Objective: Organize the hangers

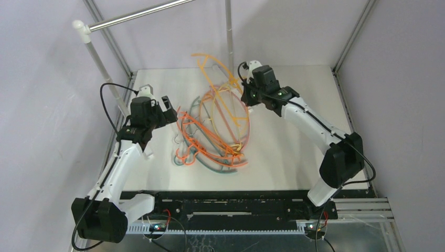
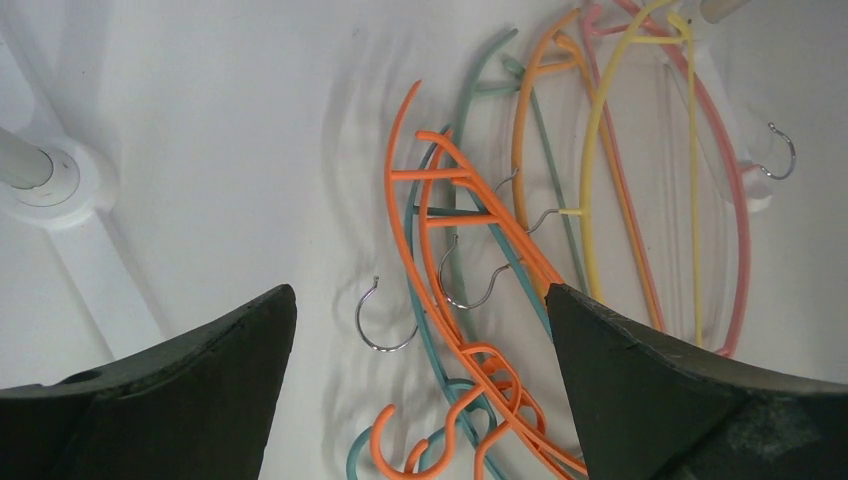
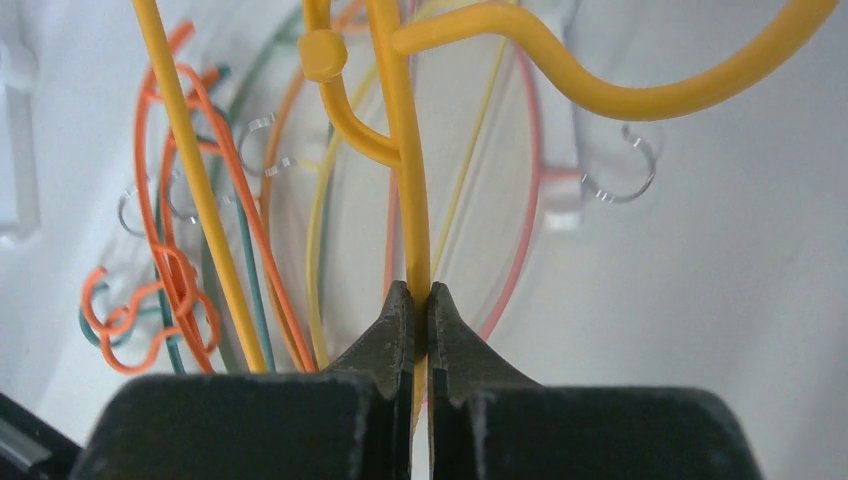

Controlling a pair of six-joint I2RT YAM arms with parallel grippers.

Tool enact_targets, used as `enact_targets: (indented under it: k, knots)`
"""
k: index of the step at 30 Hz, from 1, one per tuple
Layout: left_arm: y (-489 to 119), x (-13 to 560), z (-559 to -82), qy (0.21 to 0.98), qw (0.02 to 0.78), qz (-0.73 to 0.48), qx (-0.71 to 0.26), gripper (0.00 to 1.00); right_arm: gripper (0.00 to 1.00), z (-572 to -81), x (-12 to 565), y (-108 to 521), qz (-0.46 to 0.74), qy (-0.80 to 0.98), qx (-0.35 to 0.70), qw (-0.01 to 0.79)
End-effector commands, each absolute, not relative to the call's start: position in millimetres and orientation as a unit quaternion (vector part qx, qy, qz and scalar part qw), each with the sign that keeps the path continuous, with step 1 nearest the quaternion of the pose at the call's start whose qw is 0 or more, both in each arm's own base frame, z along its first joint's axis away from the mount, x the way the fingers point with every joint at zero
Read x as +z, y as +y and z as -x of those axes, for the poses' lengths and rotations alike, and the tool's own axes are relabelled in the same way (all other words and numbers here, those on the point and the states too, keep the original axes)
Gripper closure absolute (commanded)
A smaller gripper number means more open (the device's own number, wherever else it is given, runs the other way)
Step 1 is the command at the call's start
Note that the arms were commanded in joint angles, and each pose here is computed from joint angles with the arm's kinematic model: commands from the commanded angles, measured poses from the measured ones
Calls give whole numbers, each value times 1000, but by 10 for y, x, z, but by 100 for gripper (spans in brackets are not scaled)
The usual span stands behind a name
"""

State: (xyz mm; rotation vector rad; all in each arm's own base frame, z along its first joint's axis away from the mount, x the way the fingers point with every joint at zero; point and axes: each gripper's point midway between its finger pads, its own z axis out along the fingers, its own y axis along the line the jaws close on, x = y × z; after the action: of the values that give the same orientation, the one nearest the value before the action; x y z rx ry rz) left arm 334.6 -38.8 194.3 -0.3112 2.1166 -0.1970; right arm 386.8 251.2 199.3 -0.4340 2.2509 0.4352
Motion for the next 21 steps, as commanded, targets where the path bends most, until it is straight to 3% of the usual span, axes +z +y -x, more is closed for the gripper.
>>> enact_targets:
  k: [1,6,14,21]
  knots:
    - [-430,2233,-3393,844,512,129,-96,1,100,-3983,2616,2468,171,856,135,470]
    - [-523,2480,-3437,829,531,125,-121,1,100,-4099,2939,2533,192,835,96,506]
    - [-1079,3217,-3528,750,596,119,-263,0,100,-4040,3133,2799,212,813,92,535]
    - [-1649,3532,-3603,704,597,99,-373,0,100,-3887,3163,3044,232,808,138,523]
